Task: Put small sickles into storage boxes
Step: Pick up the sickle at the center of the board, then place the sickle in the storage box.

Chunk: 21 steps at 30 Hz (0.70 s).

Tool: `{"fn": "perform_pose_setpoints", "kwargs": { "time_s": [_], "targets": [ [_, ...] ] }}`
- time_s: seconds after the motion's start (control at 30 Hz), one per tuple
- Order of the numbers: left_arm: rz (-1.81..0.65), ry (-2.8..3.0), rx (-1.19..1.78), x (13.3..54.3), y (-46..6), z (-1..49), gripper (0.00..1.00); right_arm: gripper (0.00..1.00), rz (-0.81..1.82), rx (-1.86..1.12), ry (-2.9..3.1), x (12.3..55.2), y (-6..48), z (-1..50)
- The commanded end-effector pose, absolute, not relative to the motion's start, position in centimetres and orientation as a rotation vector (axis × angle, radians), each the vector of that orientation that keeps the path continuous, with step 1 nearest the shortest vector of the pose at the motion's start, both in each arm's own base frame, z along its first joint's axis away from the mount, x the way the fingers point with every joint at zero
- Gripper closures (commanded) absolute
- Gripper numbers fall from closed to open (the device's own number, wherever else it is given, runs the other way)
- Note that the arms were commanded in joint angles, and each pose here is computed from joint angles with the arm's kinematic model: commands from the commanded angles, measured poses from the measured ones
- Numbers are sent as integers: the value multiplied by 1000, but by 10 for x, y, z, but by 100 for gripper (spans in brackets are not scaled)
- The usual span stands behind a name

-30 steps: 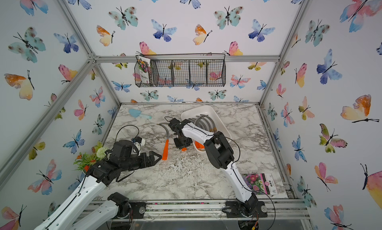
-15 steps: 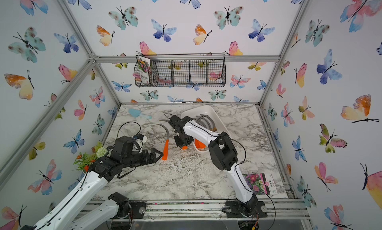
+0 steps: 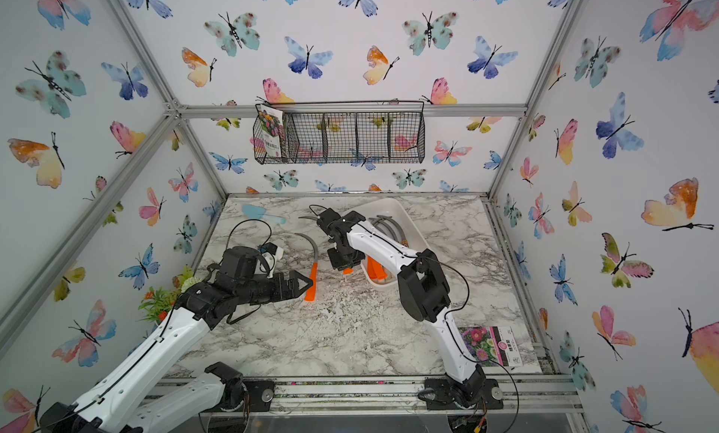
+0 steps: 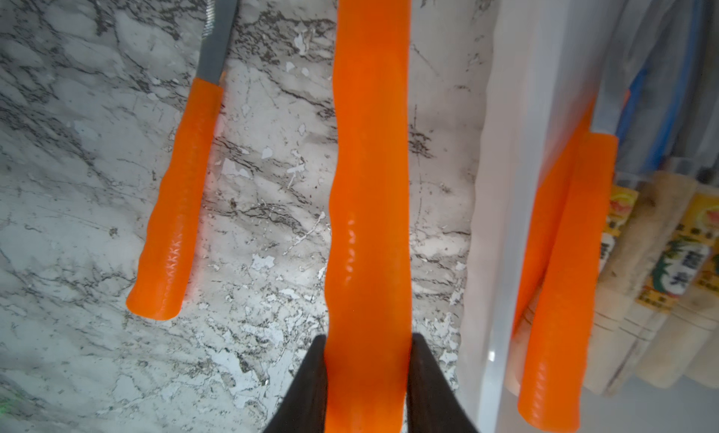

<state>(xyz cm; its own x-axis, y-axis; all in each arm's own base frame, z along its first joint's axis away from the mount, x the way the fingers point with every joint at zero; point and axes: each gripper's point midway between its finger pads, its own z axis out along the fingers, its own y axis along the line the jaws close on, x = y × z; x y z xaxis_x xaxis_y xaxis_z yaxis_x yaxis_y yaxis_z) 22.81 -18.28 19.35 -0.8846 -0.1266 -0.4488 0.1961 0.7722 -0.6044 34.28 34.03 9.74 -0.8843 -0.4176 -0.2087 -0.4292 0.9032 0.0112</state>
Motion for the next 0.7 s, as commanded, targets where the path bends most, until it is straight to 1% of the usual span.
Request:
{"fn": "perform_pose_setpoints", "kwargs": {
  "time_s": [0.0,0.4,0.67],
  "targets": [
    [-975,2446,119,235,-195,208,2,95,59,-606,2835,350,317,126],
    [-1022,2448,207,261,-226,210,2,95,-8,-486,2854,364,251,138],
    [-1030,2469,282,273,-254,205,2,95,-42,-412,2885,369,208,125]
  ]
}}
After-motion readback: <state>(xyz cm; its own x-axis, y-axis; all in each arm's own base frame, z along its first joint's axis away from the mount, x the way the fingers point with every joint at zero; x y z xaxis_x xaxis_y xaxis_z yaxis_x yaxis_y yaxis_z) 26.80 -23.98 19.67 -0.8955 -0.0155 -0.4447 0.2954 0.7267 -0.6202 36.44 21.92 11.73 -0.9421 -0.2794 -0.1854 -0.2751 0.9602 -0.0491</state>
